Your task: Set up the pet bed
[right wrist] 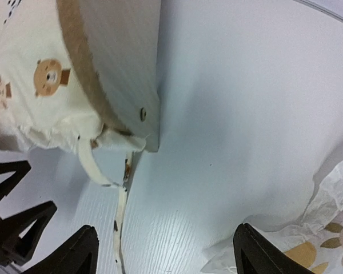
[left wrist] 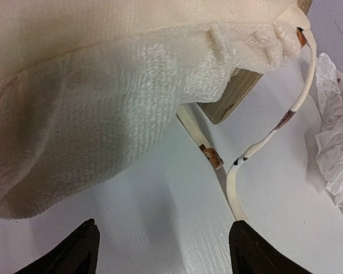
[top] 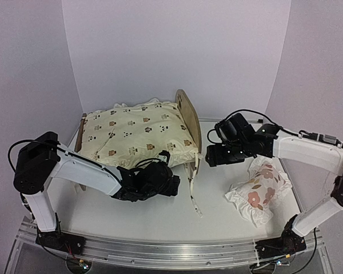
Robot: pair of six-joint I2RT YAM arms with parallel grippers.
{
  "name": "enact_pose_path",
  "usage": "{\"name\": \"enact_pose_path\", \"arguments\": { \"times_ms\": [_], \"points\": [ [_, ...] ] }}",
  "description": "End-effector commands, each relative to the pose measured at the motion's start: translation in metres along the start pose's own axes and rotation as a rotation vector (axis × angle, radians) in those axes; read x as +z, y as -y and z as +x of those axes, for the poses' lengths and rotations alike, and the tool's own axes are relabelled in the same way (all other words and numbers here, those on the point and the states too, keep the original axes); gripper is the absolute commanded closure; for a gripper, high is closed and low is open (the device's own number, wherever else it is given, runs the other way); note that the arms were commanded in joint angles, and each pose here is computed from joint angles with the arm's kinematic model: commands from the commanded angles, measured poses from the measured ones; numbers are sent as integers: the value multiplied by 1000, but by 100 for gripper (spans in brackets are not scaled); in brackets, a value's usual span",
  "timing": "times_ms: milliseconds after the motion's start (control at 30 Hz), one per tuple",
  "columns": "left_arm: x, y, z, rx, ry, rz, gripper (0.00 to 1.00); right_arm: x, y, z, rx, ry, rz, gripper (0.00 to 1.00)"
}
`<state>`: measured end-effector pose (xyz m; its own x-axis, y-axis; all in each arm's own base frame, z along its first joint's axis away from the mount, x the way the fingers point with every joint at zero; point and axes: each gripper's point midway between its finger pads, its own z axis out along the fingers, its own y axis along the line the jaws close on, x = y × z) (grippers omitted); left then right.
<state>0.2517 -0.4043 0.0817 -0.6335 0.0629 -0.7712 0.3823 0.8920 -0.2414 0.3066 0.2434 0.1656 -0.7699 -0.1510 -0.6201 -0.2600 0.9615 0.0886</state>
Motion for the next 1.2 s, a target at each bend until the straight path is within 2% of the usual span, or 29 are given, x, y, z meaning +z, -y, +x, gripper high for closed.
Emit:
{"name": "enact_pose_path", "arguments": {
  "times_ms": [0, 133, 400, 700, 800, 1067, 1167],
  "points": [
    [-6, -2, -10, -24, 11, -3, 21, -2, -32, 48, 5, -81, -150, 19],
    [-8, -7, -9, -19, 2, -19, 22, 6, -55, 92, -60, -170, -185, 23],
    [-21, -20, -8, -38, 0, -43, 24, 36, -77, 142, -173, -278, -142, 32],
    [-31, -34, 1, -62, -8, -60, 25, 66, -79, 162, -269, -306, -37, 50],
    [-31, -36, 3, -67, -12, -60, 26, 75, -77, 168, -279, -323, -17, 60],
    [-29, -37, 7, -61, -20, -62, 27, 78, -76, 177, -295, -335, -5, 98],
    [-24, -31, 8, -44, -34, -51, 27, 72, -77, 164, -309, -296, 0, 100]
  ]
}}
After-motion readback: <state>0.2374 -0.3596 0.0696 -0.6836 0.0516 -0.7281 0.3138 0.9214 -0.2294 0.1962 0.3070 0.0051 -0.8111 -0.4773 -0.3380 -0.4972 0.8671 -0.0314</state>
